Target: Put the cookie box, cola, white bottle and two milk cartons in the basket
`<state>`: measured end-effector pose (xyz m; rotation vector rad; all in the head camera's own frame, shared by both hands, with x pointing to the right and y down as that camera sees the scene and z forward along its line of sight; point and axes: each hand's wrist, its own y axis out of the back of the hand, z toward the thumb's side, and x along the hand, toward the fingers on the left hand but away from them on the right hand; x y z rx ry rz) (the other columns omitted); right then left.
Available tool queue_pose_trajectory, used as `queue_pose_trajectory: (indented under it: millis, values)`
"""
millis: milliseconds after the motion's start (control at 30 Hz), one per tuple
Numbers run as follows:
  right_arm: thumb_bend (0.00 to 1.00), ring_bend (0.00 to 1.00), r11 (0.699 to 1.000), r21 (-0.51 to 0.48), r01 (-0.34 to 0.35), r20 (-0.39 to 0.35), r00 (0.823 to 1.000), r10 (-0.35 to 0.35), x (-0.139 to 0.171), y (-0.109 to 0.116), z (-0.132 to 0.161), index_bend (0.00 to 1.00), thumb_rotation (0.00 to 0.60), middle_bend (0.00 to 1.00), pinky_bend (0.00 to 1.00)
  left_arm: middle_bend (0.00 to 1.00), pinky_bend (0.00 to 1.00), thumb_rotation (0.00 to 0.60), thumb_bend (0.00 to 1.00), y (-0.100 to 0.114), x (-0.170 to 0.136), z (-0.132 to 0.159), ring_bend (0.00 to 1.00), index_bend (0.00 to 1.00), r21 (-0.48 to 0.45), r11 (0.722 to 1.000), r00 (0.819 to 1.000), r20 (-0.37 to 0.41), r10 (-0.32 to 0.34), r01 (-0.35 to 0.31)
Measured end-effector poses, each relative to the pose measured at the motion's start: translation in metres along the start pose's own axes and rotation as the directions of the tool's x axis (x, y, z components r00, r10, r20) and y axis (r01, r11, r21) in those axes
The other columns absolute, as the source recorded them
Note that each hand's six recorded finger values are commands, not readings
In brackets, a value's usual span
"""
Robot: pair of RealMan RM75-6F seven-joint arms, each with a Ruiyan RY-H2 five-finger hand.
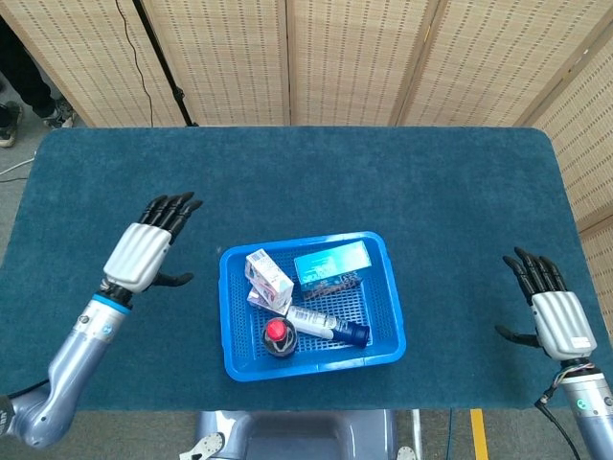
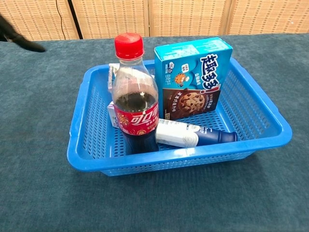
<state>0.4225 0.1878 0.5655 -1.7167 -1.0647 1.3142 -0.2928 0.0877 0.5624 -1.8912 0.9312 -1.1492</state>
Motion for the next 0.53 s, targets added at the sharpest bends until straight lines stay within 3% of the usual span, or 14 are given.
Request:
queue_pose_trajectory:
  millis: [200, 333, 533]
  values:
    - [0.0, 0.0, 0.999, 0.029, 0.03, 0.002, 1.0, -0.03, 0.003, 0.005, 0.001, 0.0, 0.6, 0.0, 0.0, 0.0, 0.0, 0.6, 0.0, 0.006, -0.059, -0.051, 0.0, 0.0, 0.043, 0.997, 0.985, -0.157, 0.066, -0.06]
    - [0.0, 0.0, 0.998, 0.043, 0.05, -0.005, 0.999, -0.05, 0.005, 0.008, 0.004, 0.0, 0.6, 0.0, 0.0, 0.0, 0.0, 0.6, 0.0, 0.003, -0.107, -0.08, 0.0, 0.0, 0.069, 0.995, 0.96, -0.265, 0.085, -0.069]
    - [0.0, 0.0, 0.993, 0.064, 0.094, -0.008, 0.996, -0.094, 0.007, 0.012, 0.007, 0.0, 0.6, 0.0, 0.0, 0.0, 0.0, 0.6, 0.0, -0.003, -0.162, -0.101, 0.0, 0.0, 0.081, 0.995, 0.923, -0.377, 0.084, -0.057]
